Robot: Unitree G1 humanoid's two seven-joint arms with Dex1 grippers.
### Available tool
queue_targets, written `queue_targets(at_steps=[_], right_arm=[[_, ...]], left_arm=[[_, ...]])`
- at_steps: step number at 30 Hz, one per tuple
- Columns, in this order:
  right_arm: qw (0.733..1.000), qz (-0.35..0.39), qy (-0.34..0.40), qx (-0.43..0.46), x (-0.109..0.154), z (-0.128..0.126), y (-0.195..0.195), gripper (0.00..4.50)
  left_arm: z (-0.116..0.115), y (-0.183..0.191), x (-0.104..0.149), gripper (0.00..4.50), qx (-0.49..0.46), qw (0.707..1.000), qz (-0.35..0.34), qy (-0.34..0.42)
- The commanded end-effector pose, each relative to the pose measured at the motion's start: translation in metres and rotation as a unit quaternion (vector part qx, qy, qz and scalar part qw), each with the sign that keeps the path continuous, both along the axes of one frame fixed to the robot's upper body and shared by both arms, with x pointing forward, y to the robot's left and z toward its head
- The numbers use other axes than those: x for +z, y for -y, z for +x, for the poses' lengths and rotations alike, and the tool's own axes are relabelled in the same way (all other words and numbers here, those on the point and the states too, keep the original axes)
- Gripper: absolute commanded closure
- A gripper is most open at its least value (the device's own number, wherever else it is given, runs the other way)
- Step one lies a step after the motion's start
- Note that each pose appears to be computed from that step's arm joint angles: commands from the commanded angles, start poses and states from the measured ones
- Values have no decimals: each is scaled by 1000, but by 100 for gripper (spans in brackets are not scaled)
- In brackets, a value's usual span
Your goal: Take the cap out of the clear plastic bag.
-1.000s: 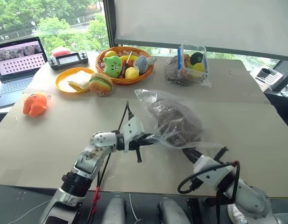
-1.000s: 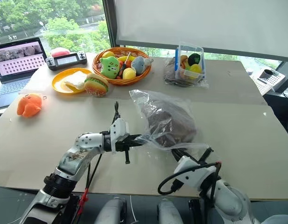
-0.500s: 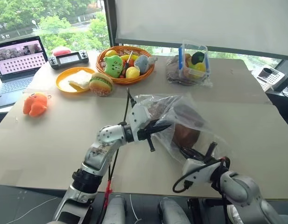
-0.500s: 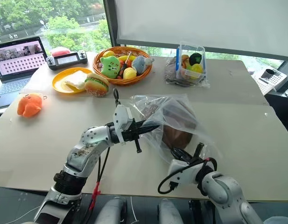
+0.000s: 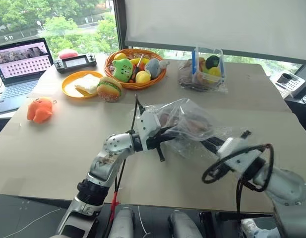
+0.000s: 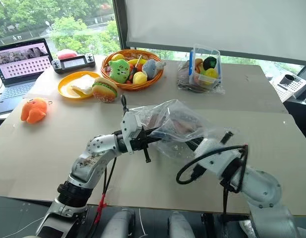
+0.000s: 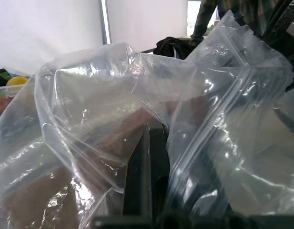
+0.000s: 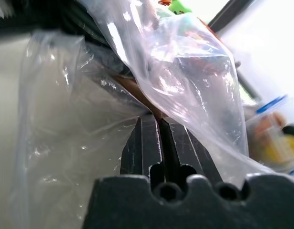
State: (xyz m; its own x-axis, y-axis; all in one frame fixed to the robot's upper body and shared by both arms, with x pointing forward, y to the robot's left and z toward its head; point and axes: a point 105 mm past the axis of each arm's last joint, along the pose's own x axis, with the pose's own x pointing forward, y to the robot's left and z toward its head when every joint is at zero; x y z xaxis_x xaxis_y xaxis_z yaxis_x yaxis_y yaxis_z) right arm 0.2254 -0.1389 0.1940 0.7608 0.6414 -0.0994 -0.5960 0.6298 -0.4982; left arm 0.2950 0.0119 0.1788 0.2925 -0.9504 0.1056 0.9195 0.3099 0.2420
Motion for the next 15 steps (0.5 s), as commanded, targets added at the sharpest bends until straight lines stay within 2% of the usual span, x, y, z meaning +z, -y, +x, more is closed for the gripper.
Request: queue_targets(at_steps=[1,4,6,10,15], right_arm=[[993,66,-51,85,13,-31,-13,446],[985,97,-98,109,17,-47,-11,446],[981,118,-103,112,26,-53,-8,446],[984,171,-26,52,57,-44,4,446],[965,255,2,63,81,-48,3,446]], left_arm=[[-3,1,-3,450,-2,1000,8,-2],[-3,0,-5,450,-2,1000,12,-2],[-2,0,-5,450,-1,1000,13,-2],[-2,0,-7,450,-1,1000,15,-3],[-1,0,-8,450,-2,1000,17,-3]])
